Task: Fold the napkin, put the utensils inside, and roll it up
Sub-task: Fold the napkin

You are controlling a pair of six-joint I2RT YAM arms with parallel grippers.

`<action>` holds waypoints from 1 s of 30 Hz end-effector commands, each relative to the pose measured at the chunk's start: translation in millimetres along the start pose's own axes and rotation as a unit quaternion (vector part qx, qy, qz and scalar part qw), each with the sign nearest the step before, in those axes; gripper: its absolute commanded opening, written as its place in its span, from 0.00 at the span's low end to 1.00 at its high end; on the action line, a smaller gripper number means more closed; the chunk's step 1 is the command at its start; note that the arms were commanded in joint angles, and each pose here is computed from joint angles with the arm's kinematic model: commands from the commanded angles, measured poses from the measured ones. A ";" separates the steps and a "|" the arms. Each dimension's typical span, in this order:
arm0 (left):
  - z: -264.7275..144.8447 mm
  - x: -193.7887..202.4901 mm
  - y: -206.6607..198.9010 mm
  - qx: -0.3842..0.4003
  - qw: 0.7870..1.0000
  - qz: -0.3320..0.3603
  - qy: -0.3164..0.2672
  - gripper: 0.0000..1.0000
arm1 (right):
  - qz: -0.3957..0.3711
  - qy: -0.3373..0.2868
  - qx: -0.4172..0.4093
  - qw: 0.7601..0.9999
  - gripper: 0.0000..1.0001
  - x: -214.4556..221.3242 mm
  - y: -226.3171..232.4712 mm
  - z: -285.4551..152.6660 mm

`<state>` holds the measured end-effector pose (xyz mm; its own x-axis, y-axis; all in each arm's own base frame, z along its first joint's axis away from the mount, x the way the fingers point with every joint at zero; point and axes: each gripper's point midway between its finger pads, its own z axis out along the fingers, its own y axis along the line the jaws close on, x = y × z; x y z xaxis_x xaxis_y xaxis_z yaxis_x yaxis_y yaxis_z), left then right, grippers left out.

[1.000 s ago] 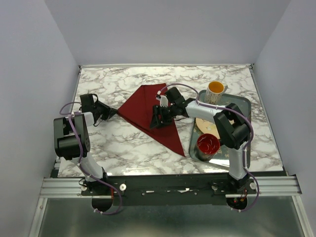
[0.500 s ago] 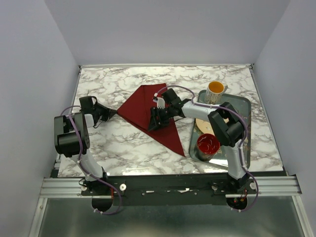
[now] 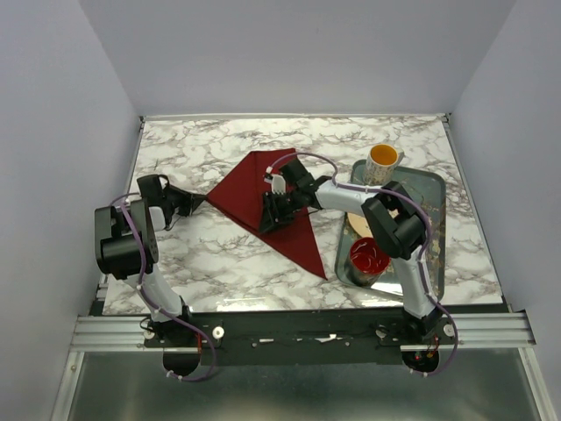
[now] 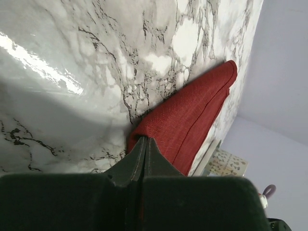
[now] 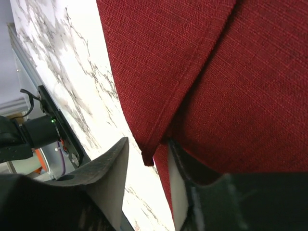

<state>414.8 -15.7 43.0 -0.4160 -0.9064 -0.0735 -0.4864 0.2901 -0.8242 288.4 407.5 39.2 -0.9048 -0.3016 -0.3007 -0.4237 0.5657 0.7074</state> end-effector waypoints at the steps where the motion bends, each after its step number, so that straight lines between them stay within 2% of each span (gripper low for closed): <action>1: 1.3 1.0 0.9 0.025 0.999 -0.030 0.007 0.03 | -0.006 0.002 -0.006 1.000 0.40 -5.5 3.8 8.7; 7: 1.5 2.3 2.6 0.031 0.999 -0.039 0.006 0.03 | -0.016 -0.009 -0.001 1.000 0.23 -14.5 8.4 11.2; 15: 1.0 -4.0 -2.8 0.038 0.998 -0.040 0.001 0.03 | -0.029 -0.017 0.025 0.999 0.19 -23.7 0.8 16.8; 23: 0.6 -4.9 -0.5 0.038 0.998 -0.044 0.004 0.05 | -0.041 -0.013 0.043 0.998 0.19 -16.4 -5.6 17.1; 30: -4.3 -6.3 -6.5 0.033 0.999 -0.022 0.009 0.18 | -0.045 -0.003 0.054 0.997 0.28 -5.6 -6.9 14.2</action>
<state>415.6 -12.4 43.6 -0.3751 -0.9270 0.0007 -0.4720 0.1904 -0.8608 306.0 422.5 35.8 -0.8672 -0.3219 -0.3799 -0.4975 0.5925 0.6336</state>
